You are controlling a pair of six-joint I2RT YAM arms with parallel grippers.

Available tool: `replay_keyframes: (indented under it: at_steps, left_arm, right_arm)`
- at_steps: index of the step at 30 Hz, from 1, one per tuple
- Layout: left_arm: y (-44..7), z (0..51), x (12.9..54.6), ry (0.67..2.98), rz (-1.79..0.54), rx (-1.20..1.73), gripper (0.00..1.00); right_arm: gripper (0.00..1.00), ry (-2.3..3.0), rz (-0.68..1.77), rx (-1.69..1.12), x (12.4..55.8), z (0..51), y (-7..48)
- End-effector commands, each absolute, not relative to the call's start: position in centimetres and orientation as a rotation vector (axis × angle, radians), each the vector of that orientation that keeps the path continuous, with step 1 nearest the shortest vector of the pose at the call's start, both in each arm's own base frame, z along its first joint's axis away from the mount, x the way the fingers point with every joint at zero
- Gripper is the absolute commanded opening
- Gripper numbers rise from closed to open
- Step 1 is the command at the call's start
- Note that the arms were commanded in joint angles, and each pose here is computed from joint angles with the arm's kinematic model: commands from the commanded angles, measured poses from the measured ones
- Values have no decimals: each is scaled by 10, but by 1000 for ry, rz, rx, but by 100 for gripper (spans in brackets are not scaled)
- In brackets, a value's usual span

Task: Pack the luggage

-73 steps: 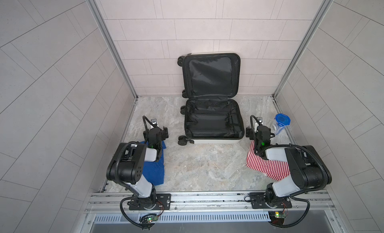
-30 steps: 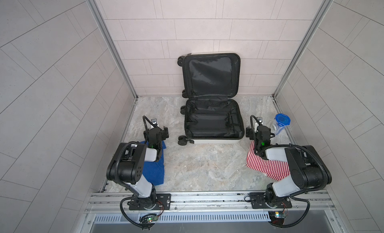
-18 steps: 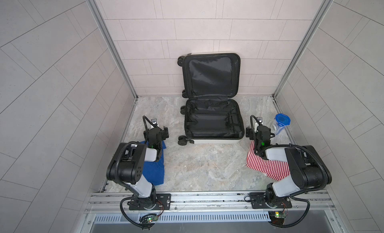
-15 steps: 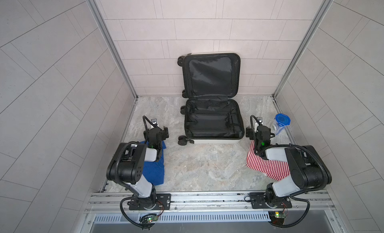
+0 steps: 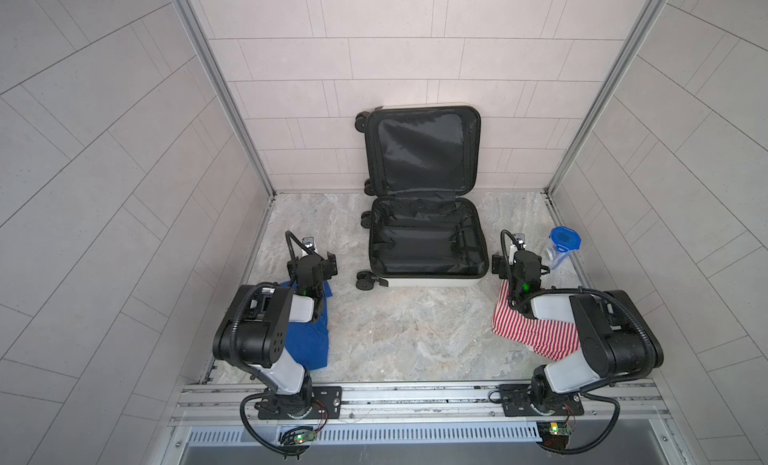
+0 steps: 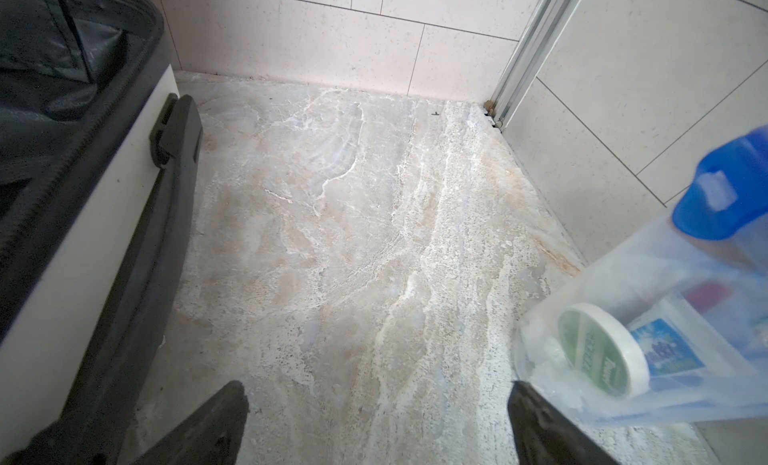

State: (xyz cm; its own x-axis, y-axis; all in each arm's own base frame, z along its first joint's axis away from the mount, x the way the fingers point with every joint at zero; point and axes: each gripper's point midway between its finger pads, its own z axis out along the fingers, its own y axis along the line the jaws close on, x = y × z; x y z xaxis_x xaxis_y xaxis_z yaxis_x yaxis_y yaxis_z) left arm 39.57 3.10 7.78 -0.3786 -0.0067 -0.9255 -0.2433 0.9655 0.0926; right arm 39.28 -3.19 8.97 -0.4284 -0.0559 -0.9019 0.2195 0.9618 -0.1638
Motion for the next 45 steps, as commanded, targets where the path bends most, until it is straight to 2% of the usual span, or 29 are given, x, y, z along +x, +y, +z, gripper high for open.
replay_keyframes:
  at_steps: [1, 12, 20, 24, 29, 35, 40, 45]
  left_arm:
    - [33, 88, 397, 1915, 254, -185, 100]
    - [36, 98, 394, 1905, 284, -213, 100]
    - [47, 127, 385, 1882, 351, -277, 100]
    - [56, 158, 377, 1803, 365, -359, 100]
    - [54, 226, 369, 1642, 245, -444, 100]
    - [53, 294, 340, 1536, 33, -610, 100]
    - [41, 319, 309, 1566, -125, -648, 100]
    - [29, 313, 281, 1640, -232, -662, 100]
  right_arm:
    - [100, 1996, -317, 127, 390, 89, -33]
    - [100, 1970, -332, 161, 384, 95, -38]
    - [99, 1962, -348, 184, 380, 119, -42]
    - [99, 1964, -355, 209, 377, 135, -45]
    - [99, 1913, -313, 326, 365, 172, -50]
    - [99, 1941, -289, 601, 326, 215, -70]
    - [99, 2120, -230, 648, 299, 218, -64]
    - [86, 2277, -85, 611, 274, 199, -42]
